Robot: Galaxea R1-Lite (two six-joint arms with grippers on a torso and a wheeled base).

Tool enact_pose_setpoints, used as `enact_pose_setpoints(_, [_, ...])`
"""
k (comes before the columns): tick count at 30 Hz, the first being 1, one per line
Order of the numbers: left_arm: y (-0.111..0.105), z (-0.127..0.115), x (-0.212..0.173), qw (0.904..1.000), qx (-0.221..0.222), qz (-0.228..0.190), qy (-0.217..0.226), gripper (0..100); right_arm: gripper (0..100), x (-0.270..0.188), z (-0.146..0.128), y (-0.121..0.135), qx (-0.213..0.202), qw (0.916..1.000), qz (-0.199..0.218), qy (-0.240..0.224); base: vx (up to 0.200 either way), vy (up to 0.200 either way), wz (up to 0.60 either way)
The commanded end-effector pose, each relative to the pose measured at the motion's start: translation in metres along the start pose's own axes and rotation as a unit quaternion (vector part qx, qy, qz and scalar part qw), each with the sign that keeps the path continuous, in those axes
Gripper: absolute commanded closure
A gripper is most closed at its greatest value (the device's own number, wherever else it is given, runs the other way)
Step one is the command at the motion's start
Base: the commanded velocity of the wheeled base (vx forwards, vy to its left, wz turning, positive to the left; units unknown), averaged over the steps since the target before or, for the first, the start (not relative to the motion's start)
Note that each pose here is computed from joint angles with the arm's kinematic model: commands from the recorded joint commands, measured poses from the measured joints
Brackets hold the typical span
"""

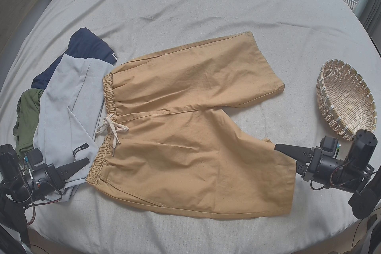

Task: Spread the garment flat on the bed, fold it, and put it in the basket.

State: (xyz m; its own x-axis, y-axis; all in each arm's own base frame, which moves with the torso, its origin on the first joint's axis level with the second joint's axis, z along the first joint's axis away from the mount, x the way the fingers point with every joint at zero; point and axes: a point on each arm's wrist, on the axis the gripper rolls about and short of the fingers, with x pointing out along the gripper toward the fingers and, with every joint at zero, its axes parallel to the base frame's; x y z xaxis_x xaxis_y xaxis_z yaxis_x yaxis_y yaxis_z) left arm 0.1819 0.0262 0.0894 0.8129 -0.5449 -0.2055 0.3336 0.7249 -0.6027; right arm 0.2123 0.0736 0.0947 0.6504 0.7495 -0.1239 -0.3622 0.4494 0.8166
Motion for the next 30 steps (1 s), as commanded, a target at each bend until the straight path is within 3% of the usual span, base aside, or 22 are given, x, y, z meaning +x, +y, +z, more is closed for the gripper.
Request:
enact_pose_setpoints(1, [-0.001,-0.004,-0.001,1.0,-0.006,0.002,0.007,0,0,-0.021,0.009,0.034,-0.007,0.9975,0.066,-0.026,0.0,0.0,0.0])
enact_pose_setpoints(9, [-0.002,-0.004,-0.001,1.0,-0.004,-0.001,0.006,0,0,-0.024,0.021,0.031,-0.004,0.9969,0.058,-0.054,0.0,0.0,0.0])
enact_pose_setpoints(22, [-0.002,-0.005,-0.001,1.0,-0.004,-0.002,0.009,0,0,0.003,0.012,-0.016,0.024,0.9995,-0.013,-0.014,0.0,0.0,0.0])
enact_pose_setpoints(30, [-0.003,-0.005,-0.001,1.0,-0.003,-0.004,0.009,0,0,0.015,0.022,-0.022,0.02,0.9995,-0.01,-0.021,0.0,0.0,0.0])
